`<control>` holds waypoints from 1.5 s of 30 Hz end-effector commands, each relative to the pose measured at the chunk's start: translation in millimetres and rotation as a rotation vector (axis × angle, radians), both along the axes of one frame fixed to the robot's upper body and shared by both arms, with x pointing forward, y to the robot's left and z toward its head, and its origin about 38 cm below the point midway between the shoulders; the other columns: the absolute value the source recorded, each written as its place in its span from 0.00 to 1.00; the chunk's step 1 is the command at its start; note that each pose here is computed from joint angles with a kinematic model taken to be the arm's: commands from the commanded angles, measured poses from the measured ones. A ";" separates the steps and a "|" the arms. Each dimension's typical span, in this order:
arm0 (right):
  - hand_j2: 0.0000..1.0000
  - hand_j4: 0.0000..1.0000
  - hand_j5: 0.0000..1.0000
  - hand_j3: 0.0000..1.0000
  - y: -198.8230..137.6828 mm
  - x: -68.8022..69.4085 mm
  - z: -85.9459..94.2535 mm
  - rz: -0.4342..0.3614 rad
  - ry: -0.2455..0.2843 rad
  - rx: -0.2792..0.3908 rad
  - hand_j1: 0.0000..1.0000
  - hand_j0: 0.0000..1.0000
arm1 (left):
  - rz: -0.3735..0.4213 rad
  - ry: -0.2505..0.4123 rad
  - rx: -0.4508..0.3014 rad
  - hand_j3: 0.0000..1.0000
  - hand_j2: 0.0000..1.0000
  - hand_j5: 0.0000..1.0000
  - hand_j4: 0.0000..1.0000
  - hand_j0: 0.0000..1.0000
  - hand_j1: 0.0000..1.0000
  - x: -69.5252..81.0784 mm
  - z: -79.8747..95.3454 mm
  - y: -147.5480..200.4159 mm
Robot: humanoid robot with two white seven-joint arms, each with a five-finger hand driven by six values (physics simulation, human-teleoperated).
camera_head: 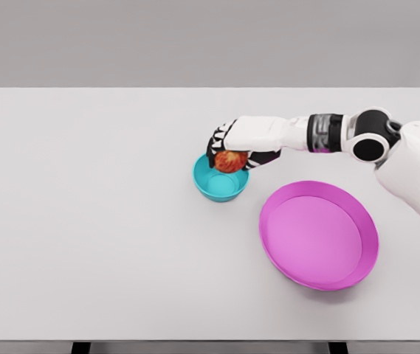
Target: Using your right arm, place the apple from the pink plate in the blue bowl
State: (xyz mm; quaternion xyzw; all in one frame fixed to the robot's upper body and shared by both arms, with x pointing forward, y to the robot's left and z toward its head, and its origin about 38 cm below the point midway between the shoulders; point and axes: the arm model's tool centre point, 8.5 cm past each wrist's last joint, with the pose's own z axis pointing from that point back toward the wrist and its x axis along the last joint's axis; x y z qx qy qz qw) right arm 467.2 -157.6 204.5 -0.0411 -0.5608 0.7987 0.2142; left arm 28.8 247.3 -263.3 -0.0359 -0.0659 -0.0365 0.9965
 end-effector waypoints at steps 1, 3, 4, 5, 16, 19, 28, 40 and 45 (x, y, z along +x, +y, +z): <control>0.54 0.54 0.54 0.54 4.7 0.0 -4.2 0.002 0.016 0.005 0.54 0.54 | 0.000 0.000 -0.001 1.00 1.00 1.00 1.00 1.00 1.00 0.0 0.0 0.0; 0.54 0.54 0.54 0.54 5.5 1.2 -6.8 0.001 0.022 -0.001 0.54 0.54 | 0.000 0.000 -0.001 1.00 1.00 1.00 1.00 1.00 1.00 0.0 0.0 0.0; 0.54 0.54 0.54 0.54 7.2 1.3 -8.0 0.003 0.023 -0.003 0.54 0.54 | 0.000 0.000 -0.001 1.00 1.00 1.00 1.00 1.00 1.00 0.0 0.0 0.0; 0.54 0.54 0.54 0.54 7.6 1.7 -7.7 0.002 0.021 -0.005 0.54 0.54 | 0.000 0.000 -0.001 1.00 1.00 1.00 1.00 1.00 1.00 0.0 0.0 0.0; 1.00 1.00 1.00 1.00 13.3 3.2 -8.1 0.010 0.016 -0.016 1.00 1.00 | 0.000 0.000 -0.001 1.00 1.00 1.00 1.00 1.00 1.00 0.0 0.0 0.0; 1.00 1.00 1.00 1.00 13.6 3.0 -8.0 0.012 0.015 -0.016 1.00 1.00 | 0.000 0.000 -0.001 1.00 1.00 1.00 1.00 1.00 1.00 0.0 0.0 0.0; 1.00 1.00 1.00 1.00 -6.3 9.1 23.5 -0.016 -0.054 -0.006 1.00 1.00 | 0.000 0.000 -0.001 1.00 1.00 1.00 1.00 1.00 1.00 0.0 0.0 0.0; 1.00 1.00 1.00 1.00 -175.1 -10.5 64.3 -0.451 -0.152 0.397 1.00 1.00 | 0.000 0.000 0.001 1.00 1.00 1.00 1.00 1.00 1.00 0.0 0.0 0.1; 1.00 1.00 1.00 1.00 -178.1 -21.9 45.0 -0.470 -0.122 0.414 1.00 1.00 | 0.000 0.000 -0.001 1.00 1.00 1.00 1.00 1.00 1.00 0.0 0.0 0.0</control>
